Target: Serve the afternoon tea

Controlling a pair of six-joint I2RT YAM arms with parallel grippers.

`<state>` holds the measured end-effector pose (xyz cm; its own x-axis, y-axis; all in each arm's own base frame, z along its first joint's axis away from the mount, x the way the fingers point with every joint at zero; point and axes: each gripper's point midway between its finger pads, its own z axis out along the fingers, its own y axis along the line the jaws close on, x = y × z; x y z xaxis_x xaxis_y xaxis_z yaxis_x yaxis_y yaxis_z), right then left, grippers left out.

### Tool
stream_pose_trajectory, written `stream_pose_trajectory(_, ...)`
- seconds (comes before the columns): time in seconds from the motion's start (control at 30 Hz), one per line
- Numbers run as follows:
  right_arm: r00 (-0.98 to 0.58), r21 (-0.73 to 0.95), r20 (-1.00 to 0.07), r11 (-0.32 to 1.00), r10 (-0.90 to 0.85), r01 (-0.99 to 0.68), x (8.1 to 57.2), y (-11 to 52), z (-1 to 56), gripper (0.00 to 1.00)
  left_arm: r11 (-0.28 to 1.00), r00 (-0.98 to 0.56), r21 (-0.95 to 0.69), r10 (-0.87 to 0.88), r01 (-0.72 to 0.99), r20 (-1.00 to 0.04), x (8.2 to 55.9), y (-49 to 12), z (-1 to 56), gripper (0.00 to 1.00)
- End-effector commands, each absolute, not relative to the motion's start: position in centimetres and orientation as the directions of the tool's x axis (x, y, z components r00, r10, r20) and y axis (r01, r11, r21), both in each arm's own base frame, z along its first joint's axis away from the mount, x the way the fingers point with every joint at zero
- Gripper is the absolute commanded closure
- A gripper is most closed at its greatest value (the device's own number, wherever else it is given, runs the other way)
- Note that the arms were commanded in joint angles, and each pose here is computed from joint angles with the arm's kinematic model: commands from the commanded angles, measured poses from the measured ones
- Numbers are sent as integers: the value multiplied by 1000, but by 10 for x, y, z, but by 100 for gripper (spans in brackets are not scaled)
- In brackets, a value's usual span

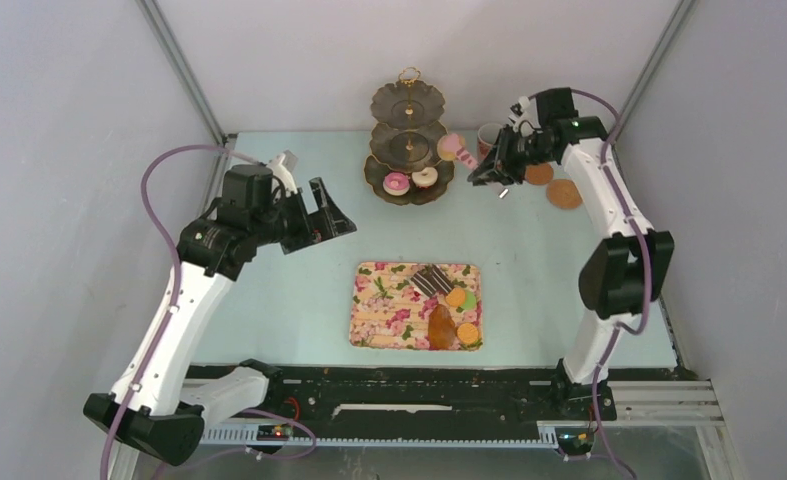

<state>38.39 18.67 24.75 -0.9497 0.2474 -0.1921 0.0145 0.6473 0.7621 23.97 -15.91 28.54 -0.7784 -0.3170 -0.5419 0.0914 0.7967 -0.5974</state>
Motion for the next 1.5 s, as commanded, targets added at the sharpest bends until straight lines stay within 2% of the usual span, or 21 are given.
stream_pose_trajectory(0.0, -950, 793, -174, 609, 259, 21, 414, 197, 260, 91, 836, -752, -527, -249, 151, -610, 247, -152, 297, 2)
stream_pose_trajectory(0.33, -946, 822, -145, 568, 291, 49, 474, 221, 248, 88, 879, -755, -434, -146, 198, -639, 264, -147, 296, 2)
stream_pose_trajectory(0.7, -930, 856, -124, 511, 345, 76, 509, 239, 239, 75, 892, -759, -402, -114, 205, -641, 261, -143, 285, 2)
stream_pose_trajectory(0.9, -922, 864, -123, 498, 366, 82, 520, 243, 238, 65, 898, -755, -388, -106, 206, -647, 261, -140, 284, 2)
stream_pose_trajectory(1.07, -925, 865, -118, 495, 362, 83, 519, 244, 238, 61, 897, -757, -390, -106, 206, -644, 261, -141, 284, 2)
stream_pose_trajectory(1.47, -921, 844, -155, 533, 357, 64, 499, 223, 258, 62, 888, -758, -408, -114, 213, -643, 264, -145, 288, 2)
